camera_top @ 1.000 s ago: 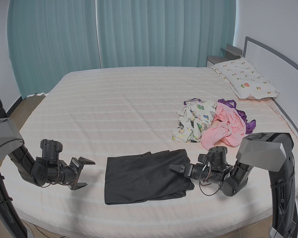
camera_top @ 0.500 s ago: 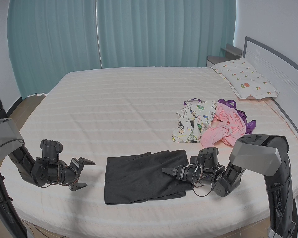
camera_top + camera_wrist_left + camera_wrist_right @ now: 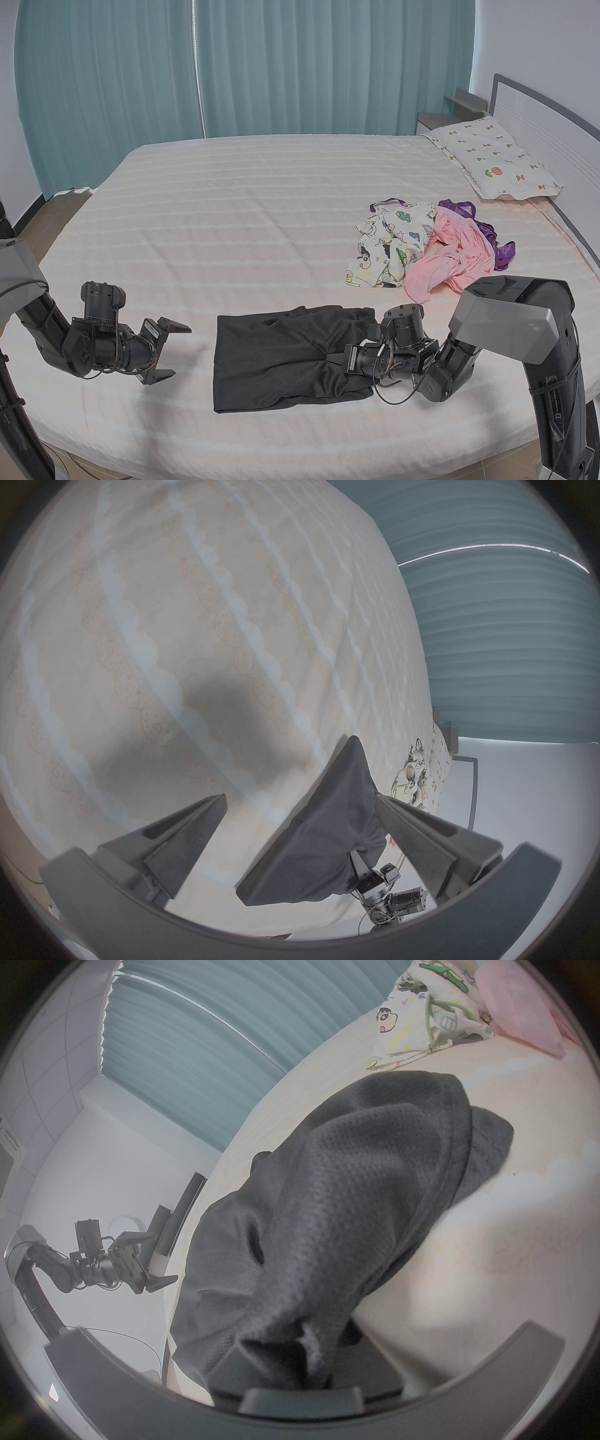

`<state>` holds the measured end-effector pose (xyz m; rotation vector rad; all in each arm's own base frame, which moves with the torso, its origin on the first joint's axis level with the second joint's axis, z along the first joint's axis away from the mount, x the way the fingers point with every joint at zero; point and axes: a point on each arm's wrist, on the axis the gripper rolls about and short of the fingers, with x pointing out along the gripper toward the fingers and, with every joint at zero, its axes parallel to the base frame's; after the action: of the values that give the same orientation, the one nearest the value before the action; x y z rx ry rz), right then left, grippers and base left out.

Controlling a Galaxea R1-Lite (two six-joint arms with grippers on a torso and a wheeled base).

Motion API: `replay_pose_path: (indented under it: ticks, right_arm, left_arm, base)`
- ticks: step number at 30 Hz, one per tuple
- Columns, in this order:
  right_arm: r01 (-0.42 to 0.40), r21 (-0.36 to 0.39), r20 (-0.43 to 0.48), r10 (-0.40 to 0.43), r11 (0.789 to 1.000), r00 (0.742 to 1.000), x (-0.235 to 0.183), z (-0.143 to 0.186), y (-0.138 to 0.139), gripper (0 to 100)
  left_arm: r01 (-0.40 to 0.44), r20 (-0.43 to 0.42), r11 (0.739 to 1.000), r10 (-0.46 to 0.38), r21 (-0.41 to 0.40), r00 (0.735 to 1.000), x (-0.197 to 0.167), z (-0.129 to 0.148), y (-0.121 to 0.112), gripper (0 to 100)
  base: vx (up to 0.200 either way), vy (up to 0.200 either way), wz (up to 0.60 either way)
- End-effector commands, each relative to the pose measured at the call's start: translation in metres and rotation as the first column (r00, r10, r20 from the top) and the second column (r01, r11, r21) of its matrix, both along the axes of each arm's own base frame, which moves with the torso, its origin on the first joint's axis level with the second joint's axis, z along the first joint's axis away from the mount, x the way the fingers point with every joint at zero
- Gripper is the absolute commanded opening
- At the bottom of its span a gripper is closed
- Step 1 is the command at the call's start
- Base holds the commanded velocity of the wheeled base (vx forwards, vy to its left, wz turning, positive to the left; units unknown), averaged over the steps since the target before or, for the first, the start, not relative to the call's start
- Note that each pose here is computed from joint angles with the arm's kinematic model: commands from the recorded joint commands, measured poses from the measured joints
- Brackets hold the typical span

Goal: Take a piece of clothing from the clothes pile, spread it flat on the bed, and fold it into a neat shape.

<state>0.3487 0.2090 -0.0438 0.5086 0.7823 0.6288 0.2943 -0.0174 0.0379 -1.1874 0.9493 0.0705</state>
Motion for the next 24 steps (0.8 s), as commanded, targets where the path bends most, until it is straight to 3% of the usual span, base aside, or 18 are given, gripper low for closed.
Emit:
replay_pose_path:
  ticks: [1,5,14,24]
  right_arm:
    - [0.009,-0.002,-0.005,-0.009,1.0,1.0,-0.002,-0.004,-0.003,0]
    - [0.018,0.009,-0.005,-0.018,1.0,1.0,-0.007,-0.003,-0.007,0]
    - [0.081,0.11,-0.063,-0.074,0.991,0.995,-0.023,0.013,-0.02,0]
    - [0.047,0.131,-0.079,-0.037,0.99,0.996,-0.029,0.018,-0.026,0]
  left_arm:
    - [0.0,0.001,1.0,0.0,0.0,1.0,0.0,0.0,0.0,100]
    - [-0.012,0.0,1.0,0.012,0.012,1.0,-0.001,0.0,0.0,100]
    - [-0.017,0.034,1.0,0.016,0.01,0.999,-0.003,-0.002,0.0,100]
    - [-0.016,0.035,1.0,0.015,0.011,0.999,-0.003,-0.002,0.0,100]
  base:
    - [0.0,0.0,0.0]
    - [0.0,0.0,0.0]
    - [0.0,0.0,0.0]
    - [0.0,-0.2,0.0]
